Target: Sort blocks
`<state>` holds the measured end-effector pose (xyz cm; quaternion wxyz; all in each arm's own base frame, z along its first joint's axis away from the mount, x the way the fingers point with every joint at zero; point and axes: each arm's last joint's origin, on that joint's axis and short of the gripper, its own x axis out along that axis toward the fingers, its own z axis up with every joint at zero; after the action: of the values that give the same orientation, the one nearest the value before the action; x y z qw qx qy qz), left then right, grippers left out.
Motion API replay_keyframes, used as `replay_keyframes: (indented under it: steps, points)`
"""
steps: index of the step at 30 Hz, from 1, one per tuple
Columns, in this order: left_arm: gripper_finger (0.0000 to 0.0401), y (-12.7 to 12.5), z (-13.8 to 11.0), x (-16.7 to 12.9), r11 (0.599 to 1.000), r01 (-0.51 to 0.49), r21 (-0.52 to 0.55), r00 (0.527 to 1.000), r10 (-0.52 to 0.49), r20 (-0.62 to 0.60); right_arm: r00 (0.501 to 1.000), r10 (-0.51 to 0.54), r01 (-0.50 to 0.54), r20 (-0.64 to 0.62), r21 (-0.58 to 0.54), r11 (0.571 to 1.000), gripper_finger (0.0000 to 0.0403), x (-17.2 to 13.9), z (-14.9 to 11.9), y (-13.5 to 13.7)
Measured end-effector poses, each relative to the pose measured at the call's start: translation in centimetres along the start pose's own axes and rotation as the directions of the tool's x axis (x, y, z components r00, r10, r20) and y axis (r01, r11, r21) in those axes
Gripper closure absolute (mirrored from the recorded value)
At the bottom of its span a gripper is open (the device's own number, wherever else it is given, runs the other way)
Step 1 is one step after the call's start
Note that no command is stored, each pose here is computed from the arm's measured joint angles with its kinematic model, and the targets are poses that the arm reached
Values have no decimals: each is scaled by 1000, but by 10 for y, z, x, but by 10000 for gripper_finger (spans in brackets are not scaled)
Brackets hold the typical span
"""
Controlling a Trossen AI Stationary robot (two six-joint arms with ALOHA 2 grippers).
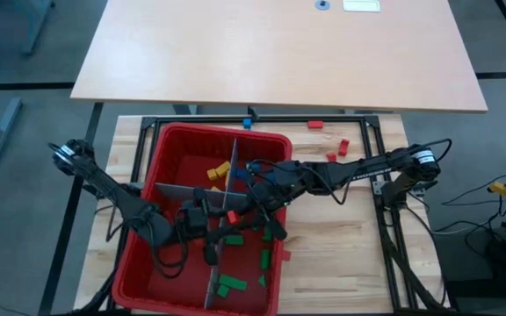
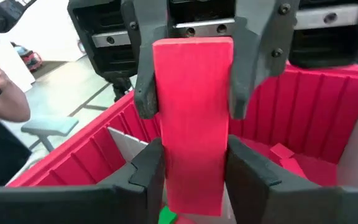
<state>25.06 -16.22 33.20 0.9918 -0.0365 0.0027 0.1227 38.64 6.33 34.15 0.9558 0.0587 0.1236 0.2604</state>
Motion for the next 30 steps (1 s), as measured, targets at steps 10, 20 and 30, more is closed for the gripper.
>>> replay_keyframes:
  steps: [10, 20, 30]
  points:
    - [290, 25, 10, -51, 1000, -21, -9, 988, 20, -151, 996, 20, -13, -89, 83, 996, 177, -5, 7, 4]
    - [290, 44, -9, -101, 996, -28, -80, 934, -3, -357, 961, 12, 35, -275, 167, 985, 206, -25, 1, 13]
    - [151, 45, -28, -107, 999, -46, -3, 886, 40, -462, 798, -3, 216, -602, 281, 935, 228, -38, -35, 32]
